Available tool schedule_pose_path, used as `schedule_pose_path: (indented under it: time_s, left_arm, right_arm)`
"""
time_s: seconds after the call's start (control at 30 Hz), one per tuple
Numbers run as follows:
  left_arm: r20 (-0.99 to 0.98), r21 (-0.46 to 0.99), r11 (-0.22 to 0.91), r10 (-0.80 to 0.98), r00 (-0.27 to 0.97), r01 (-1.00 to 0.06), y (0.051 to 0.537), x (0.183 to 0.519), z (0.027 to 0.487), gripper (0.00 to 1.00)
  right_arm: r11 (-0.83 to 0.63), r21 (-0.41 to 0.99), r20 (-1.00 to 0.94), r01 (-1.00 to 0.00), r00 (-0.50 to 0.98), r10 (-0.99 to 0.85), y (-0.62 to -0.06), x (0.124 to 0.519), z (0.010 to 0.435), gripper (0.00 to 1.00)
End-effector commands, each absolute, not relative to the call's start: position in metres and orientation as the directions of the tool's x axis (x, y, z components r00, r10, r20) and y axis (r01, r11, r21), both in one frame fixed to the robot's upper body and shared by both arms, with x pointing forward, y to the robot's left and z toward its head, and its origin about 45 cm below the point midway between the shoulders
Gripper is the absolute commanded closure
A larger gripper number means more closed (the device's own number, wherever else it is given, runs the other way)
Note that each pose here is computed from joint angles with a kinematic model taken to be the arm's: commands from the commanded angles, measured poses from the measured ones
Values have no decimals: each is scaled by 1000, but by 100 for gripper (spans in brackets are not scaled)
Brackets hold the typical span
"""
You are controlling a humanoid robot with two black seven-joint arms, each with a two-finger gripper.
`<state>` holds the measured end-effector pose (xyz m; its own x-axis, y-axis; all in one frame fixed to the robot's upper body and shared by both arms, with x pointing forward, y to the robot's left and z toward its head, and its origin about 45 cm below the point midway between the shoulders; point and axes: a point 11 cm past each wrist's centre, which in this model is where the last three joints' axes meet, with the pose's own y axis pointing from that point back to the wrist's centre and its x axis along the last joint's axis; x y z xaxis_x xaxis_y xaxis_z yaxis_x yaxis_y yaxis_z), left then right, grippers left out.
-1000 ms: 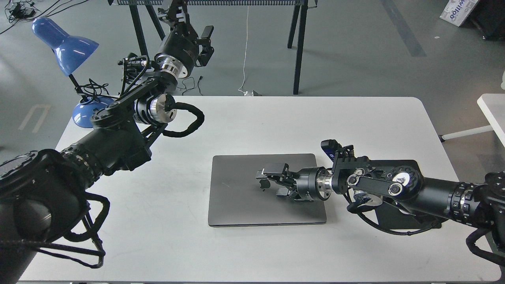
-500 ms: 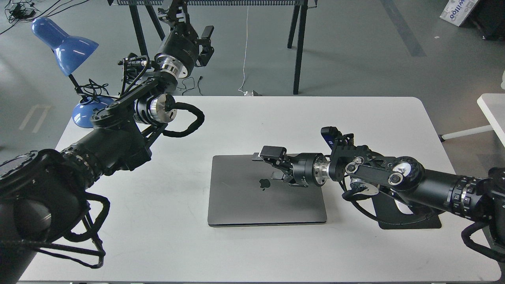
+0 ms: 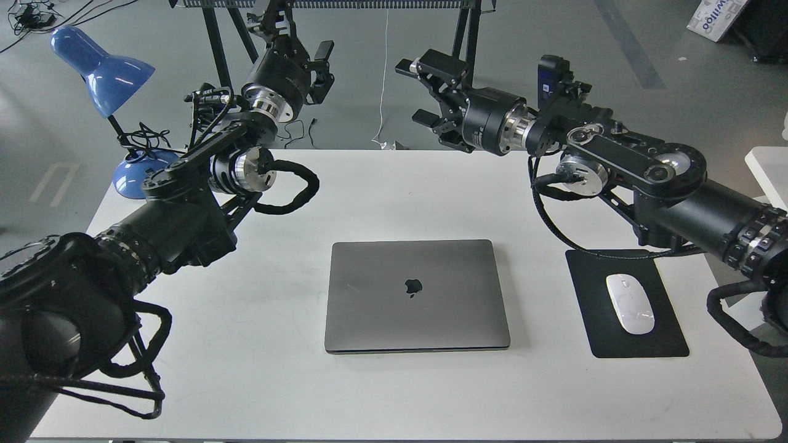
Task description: Close notebook with right arm
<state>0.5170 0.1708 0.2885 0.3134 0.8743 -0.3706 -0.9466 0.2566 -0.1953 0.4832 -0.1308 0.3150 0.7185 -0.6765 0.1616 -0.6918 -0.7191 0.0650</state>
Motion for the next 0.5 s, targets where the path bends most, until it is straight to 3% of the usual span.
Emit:
schedule_pose_path:
  time_s: [0.0,0.27,0.47]
  left_arm:
    - [-371,-196,256,874,313,-947,171,517,289,0]
    - [-370,-196,257,874,314,-946,171,517,289,0]
    - [-371,-196,256,874,313,-947,171,517,289,0]
  right_arm:
    - [-644,-66,87,-762,638,-765,-156,497,349,0]
    - [-416,-230,-210,-880,462,-862,-224,508,363,0]
    - [-364,-218,-354,-906,421,-835,-255,500,338,0]
